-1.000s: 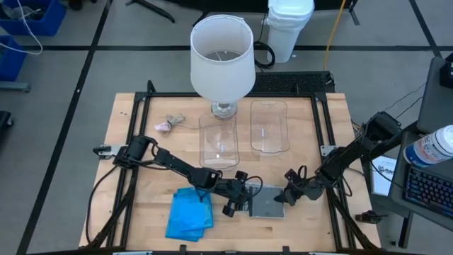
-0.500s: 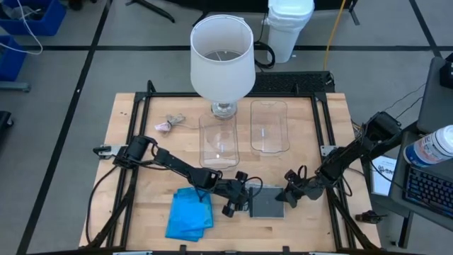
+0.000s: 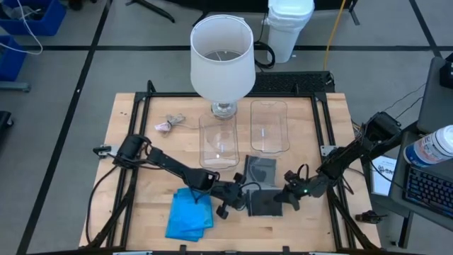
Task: Pick & place jewel cases by type
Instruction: Put the black cd case into the right transparent bin
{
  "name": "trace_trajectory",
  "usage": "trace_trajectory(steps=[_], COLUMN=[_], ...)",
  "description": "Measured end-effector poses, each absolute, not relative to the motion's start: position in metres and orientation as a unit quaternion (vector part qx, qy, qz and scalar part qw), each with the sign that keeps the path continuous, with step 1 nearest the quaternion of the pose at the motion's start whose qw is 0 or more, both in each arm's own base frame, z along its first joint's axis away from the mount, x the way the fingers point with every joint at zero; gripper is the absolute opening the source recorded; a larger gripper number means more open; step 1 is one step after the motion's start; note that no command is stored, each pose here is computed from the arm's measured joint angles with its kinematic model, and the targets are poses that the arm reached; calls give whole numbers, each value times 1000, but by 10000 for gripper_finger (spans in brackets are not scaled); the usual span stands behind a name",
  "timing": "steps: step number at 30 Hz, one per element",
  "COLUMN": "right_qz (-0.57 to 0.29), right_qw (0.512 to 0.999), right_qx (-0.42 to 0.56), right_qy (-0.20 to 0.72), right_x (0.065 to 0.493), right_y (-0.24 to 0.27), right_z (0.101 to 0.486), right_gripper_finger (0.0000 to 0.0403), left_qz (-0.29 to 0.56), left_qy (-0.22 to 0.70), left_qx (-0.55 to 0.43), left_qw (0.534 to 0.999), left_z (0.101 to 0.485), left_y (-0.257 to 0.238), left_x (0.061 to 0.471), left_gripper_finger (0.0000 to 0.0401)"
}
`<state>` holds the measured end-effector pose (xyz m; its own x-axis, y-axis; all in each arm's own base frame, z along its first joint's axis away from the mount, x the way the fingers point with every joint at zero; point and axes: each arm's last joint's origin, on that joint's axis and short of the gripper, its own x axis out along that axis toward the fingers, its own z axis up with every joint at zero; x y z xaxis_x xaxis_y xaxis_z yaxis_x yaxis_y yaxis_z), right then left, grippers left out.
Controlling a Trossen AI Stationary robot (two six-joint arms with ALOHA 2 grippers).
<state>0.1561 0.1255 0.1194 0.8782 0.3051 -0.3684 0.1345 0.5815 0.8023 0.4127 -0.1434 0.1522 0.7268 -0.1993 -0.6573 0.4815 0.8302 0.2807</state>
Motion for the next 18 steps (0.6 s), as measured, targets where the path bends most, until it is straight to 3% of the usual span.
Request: trace_trajectory(steps=[8, 18], right_qz=[119, 157], right_qw=[872, 907], right_qx=[439, 387], right_qy=[179, 60], right_x=[160, 162], right_y=[130, 124], right_z=[136, 165], right_gripper_finger=[23, 22], left_qz=[-210, -222], left_qy=[328, 406], left_qx=[229, 227], left_qw=[892, 857], left_z=[176, 194], left_y=[-158, -160], left_x=[395, 365], left_gripper_finger=[33, 33])
